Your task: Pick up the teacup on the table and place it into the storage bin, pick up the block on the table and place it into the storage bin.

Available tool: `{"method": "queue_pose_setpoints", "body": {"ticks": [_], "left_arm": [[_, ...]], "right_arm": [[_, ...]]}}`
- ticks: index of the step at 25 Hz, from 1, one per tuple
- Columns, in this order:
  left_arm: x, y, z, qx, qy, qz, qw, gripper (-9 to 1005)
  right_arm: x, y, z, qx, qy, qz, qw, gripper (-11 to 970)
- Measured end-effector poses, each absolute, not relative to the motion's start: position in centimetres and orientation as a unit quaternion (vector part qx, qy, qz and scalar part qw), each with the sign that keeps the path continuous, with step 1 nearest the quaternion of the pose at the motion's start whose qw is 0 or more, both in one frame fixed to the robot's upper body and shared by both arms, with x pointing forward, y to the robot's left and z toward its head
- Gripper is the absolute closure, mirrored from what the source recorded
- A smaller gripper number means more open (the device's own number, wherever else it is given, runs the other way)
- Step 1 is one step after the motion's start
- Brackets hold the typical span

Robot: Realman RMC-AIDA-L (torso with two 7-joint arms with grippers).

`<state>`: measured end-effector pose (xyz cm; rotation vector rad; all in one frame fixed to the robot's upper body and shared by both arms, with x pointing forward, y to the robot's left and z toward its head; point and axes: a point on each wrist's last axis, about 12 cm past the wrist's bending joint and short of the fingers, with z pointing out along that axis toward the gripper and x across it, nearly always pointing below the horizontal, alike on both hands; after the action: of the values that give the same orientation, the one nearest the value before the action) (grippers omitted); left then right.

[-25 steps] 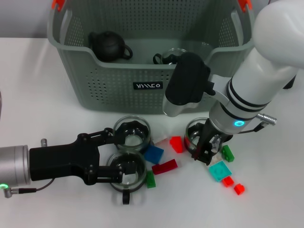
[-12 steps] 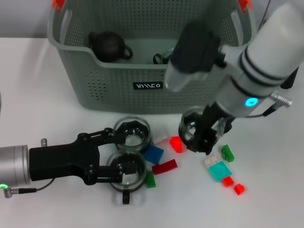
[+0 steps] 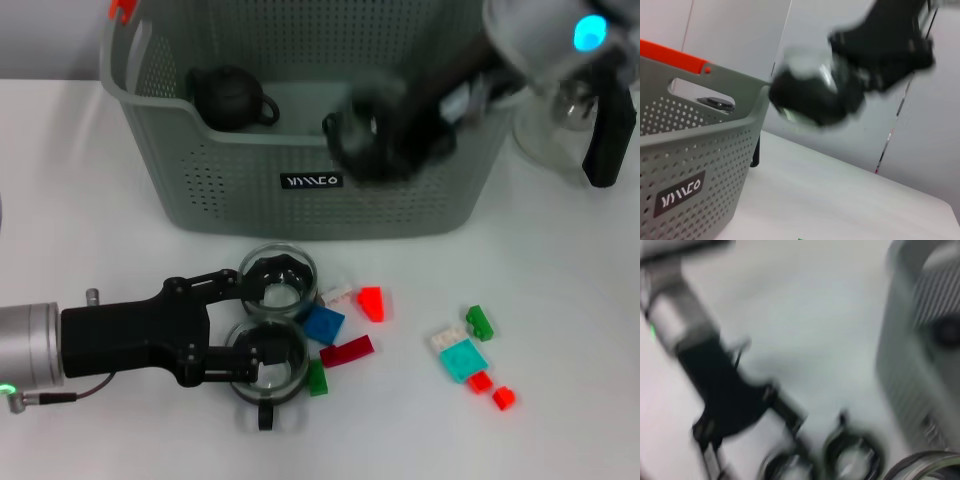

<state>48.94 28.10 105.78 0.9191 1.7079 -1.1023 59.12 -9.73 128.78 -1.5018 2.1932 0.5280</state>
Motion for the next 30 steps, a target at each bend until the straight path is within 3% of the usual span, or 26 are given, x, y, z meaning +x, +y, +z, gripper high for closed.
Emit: {"method": "queue_pose_setpoints", "body": {"ticks": [4,9,18,30], "left_arm": [[49.1,28.1,105.9,0.372,0.687,-0.444,0.440,120],[49.2,28.1,106.0,0.374,0.685,-0.443,0.440,120],[49.3,28.1,106.0,0.377,0.686,-0.437,0.444,121],[49.3,28.1,105.9,0.380,0.686,-0.435,0.442,121]], "right_arm": [[61.1,-9.8,130.8,-0.508,0.789,0.182,0.294,893],[64.2,-9.1,131.1,-0.470,0.792,0.140,0.364,891],[69.8,-8.7,126.6,-0.417,0.824,0.103,0.371,887],[70.4,-10.1,122.2,-0.398,0.854,0.093,0.321,882]]}}
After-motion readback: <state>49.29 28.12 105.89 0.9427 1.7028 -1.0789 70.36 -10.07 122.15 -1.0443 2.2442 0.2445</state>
